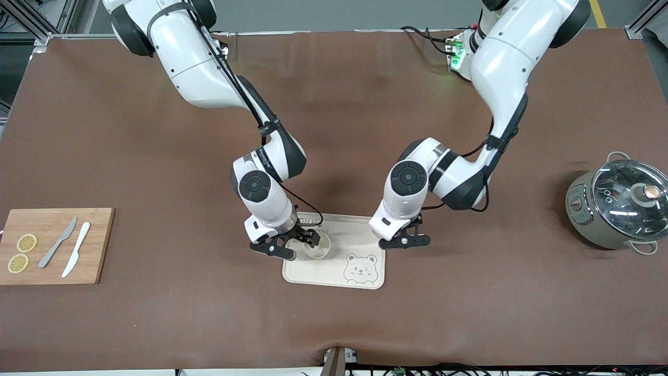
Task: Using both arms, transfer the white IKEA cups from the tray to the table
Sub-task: 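Close the left and right grippers on the cup rims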
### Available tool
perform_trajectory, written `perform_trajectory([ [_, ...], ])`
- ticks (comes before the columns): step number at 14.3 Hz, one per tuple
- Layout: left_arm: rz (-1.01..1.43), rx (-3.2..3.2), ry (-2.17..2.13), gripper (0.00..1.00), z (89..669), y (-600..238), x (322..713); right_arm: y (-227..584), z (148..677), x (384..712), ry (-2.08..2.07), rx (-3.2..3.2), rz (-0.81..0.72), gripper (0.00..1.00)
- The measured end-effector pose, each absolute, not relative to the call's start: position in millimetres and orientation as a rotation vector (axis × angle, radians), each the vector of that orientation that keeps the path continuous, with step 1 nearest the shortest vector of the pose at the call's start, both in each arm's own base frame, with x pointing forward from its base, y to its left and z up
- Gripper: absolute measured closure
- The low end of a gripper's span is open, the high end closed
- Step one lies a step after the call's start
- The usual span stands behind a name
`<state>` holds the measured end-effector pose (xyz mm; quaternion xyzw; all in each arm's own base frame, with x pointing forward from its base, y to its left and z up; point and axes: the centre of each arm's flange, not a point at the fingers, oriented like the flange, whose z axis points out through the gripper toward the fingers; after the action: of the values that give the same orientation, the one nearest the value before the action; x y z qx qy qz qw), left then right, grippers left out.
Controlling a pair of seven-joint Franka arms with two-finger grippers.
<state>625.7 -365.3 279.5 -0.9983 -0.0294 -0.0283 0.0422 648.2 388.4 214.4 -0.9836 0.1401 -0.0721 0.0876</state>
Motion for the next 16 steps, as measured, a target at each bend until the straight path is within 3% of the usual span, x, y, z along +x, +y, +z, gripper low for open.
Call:
perform_trajectory([
  [7, -0.07, -3.216, -0.082, 0.96, 332, -258, 608, 389, 215, 649, 0.416, -2.925, -0.222, 0.0],
  [15, -0.351, -3.29, 0.012, 0.96, 315, -93, 515, 390, 215, 649, 0.414, -2.924, -0.225, 0.0],
  [16, -0.355, -3.271, 0.018, 0.96, 307, -74, 504, 390, 215, 649, 0.414, -2.924, -0.225, 0.07],
])
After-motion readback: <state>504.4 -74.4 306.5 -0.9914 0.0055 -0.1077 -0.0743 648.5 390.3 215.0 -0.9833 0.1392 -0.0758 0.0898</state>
